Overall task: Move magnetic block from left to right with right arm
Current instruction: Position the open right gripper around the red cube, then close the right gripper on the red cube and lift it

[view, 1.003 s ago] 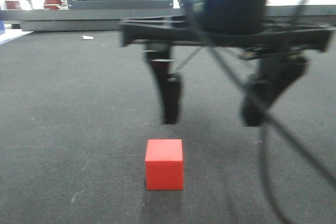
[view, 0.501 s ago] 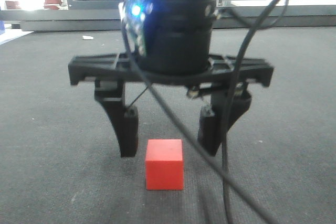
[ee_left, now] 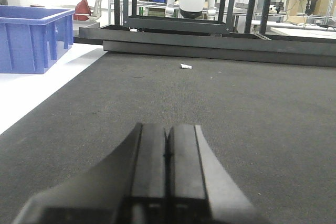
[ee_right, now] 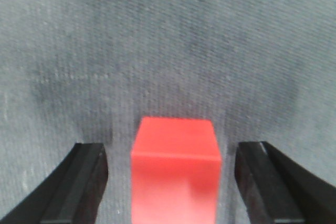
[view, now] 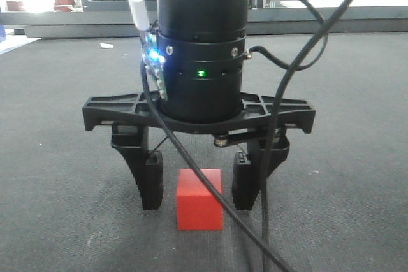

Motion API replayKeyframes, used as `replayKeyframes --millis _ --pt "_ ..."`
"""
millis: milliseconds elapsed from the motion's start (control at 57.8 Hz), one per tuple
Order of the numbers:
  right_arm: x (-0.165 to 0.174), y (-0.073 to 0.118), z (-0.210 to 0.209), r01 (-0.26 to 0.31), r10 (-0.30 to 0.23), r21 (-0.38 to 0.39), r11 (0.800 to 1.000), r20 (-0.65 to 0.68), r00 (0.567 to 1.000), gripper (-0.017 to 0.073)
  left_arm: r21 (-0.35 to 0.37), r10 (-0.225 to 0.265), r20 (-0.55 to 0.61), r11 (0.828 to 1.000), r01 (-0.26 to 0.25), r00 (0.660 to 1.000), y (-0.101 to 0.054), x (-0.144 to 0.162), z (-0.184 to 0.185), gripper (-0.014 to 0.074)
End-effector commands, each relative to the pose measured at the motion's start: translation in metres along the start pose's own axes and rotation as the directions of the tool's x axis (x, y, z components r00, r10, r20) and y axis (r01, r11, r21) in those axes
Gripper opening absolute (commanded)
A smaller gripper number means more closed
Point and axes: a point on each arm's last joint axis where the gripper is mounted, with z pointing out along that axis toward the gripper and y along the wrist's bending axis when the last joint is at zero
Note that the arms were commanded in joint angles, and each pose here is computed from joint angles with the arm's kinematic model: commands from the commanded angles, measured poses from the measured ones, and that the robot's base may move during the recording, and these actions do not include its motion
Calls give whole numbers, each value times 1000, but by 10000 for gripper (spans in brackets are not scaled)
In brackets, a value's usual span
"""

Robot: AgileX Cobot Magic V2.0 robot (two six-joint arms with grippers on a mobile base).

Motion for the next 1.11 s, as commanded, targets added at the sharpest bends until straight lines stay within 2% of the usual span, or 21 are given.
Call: replayKeyframes --millis 0,207,398,570,778,951,1089 --pt "-4 4 -21 1 2 -60 998 50 999 601 -3 -5 90 1000 5 996 0 -6 -1 -126" --pt "-3 4 -18 2 0 -41 999 36 999 580 -3 -5 90 1000 5 996 0 -6 -1 -126" --pt "-3 4 -21 4 -2 -50 999 47 999 388 -3 -5 90 1000 5 996 0 -6 -1 -126" --pt "-1 -3 -37 25 -19 -69 997 79 997 308 -3 -5 90 1000 5 996 0 -6 -1 -126" --pt "7 -44 -56 34 -10 -128 991 177 984 295 -3 -5 90 1000 5 996 0 -6 -1 -126" --pt "13 -84 -70 117 -80 -143 983 241 967 295 -3 -5 90 1000 5 996 0 -6 -1 -126" --pt "19 -127 -83 183 -132 -144 973 309 942 295 -3 -5 90 1000 5 996 0 -6 -1 -126"
